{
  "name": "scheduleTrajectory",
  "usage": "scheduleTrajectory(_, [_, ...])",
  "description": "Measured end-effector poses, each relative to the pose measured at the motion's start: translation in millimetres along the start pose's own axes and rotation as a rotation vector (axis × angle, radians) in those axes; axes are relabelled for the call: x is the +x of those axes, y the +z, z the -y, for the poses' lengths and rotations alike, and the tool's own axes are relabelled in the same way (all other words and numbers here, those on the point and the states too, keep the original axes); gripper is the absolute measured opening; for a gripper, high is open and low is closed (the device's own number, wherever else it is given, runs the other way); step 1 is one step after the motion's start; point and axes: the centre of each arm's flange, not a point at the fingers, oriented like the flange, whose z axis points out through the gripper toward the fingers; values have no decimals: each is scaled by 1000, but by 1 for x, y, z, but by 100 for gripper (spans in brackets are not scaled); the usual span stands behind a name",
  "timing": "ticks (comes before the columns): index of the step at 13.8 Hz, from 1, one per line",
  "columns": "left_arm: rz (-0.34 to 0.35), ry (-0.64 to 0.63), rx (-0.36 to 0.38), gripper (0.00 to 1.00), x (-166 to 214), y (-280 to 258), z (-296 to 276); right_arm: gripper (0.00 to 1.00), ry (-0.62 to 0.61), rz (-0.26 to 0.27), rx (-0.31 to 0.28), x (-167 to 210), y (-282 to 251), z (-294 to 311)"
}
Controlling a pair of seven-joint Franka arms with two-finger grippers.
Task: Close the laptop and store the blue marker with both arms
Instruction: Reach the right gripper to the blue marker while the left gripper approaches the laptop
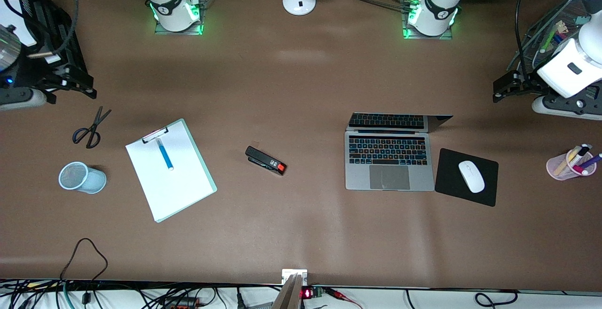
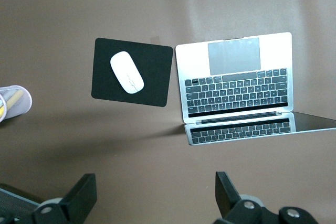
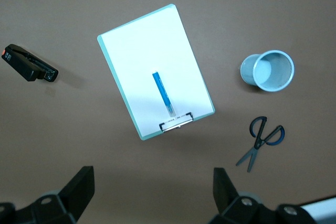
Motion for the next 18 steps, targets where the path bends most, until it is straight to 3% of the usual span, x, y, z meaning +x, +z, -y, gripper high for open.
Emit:
scheduleTrajectory(3, [0,0,0,100,3,1,0,100,-26,-51,-9,26,25,-2])
scheduleTrajectory(7, [6,3,0,100,8,5,0,100,-129,-73,-23,70,63,-6])
scheduleTrajectory(16, [71,14,-5,4,9,19,-6,100,-242,32,-11,85,118,44])
scheduleTrajectory(18, [85,22,-18,1,9,22,-12,100,-237,40,-12,86,123,41])
